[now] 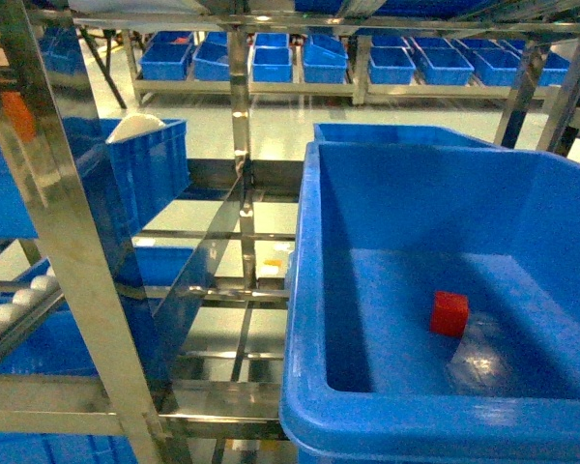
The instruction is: Place magnetic block on left shelf second layer
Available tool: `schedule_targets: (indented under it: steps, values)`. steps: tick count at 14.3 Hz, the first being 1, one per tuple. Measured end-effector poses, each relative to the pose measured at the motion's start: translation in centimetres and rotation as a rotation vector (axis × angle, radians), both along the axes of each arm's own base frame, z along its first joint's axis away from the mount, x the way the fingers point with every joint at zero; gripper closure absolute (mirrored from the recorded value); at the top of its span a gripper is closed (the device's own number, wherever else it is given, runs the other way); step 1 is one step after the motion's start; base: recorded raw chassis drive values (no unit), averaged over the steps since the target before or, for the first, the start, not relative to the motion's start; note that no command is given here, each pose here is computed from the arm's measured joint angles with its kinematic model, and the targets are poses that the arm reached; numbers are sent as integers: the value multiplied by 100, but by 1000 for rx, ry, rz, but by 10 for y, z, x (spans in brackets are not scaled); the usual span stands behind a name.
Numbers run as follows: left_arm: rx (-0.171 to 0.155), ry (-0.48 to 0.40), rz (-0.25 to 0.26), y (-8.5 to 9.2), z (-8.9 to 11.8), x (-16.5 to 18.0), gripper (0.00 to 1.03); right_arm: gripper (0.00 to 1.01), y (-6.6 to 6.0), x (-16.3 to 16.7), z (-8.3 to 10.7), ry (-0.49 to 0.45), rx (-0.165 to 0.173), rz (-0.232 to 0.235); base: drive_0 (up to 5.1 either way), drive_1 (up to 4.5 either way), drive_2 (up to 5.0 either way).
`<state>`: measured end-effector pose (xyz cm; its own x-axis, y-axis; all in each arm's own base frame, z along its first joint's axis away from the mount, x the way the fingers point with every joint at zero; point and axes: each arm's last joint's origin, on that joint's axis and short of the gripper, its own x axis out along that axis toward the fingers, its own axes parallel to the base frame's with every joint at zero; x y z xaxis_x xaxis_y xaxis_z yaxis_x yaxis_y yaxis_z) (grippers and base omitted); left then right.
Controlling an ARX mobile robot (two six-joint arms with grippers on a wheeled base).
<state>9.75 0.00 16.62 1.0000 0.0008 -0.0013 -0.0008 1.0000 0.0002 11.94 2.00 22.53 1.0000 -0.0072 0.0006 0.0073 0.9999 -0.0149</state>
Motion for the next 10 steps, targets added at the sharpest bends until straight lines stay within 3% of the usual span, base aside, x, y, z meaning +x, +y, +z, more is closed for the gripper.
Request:
schedule_targets:
  steps: [3, 4, 6, 7, 10]
  values:
    - [0, 0, 0, 0, 0, 0, 5, 94, -8, -5, -21, 2, 0, 8, 0, 0, 0]
    - [0, 0, 0, 0, 0, 0, 5, 99, -12, -7, -26, 4, 3, 24, 0, 0, 0]
    - [0, 1, 2, 0, 0, 0, 5, 99, -21, -9, -33, 0, 6, -13, 0, 0, 0]
    - [0, 0, 0, 0, 0, 0, 5, 99, -20, -10, -36, -3, 6, 10, 0, 0, 0]
    - [0, 0, 1, 0, 0, 0, 5, 99, -20, -21, -50, 27, 7, 8, 0, 0, 0]
